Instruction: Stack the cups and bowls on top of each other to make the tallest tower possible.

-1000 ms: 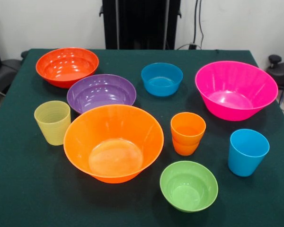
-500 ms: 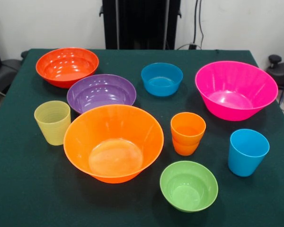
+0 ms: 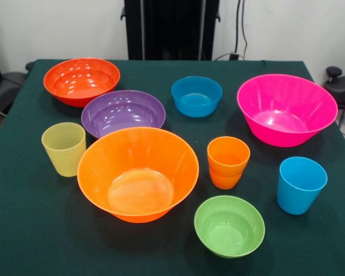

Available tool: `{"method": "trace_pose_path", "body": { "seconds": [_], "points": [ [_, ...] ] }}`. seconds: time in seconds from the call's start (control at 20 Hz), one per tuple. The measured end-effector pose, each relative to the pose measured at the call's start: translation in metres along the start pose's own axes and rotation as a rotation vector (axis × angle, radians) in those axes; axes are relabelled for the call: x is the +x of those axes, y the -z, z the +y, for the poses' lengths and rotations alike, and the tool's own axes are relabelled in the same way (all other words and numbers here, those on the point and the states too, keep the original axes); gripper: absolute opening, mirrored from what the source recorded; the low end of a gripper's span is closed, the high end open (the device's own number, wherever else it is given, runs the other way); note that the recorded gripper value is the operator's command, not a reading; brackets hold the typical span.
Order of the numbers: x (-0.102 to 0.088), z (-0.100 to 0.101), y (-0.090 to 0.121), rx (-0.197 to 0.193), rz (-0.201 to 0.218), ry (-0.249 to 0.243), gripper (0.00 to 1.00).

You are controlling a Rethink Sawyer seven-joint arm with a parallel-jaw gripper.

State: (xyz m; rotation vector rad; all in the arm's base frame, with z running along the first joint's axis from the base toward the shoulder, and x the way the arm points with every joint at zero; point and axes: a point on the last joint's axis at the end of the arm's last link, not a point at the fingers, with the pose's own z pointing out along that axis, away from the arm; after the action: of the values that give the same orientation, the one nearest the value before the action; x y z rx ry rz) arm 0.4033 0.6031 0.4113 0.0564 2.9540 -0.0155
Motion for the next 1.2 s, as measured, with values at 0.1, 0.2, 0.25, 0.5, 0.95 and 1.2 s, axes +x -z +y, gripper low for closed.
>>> {"method": "trace_pose_path", "body": {
  "seconds": [0.1, 0.2, 0.25, 0.5, 0.95, 1.2],
  "points": [
    [-0.0003, 0.0001, 0.0001, -0.002, 0.002, 0.0, 0.0],
    [-0.0021, -0.0007, -0.0014, -0.002, 0.004, -0.001, 0.0],
    [-0.0031, -0.0014, -0.0021, 0.0, 0.004, -0.001, 0.0],
    [-0.0063, -0.0055, -0.0051, 0.014, -0.003, 0.001, 0.0],
    [-0.0077, -0.0087, -0.0085, 0.03, -0.01, 0.008, 0.0],
    [-0.0071, -0.0078, -0.0087, 0.027, -0.007, 0.011, 0.0]
  ]
}}
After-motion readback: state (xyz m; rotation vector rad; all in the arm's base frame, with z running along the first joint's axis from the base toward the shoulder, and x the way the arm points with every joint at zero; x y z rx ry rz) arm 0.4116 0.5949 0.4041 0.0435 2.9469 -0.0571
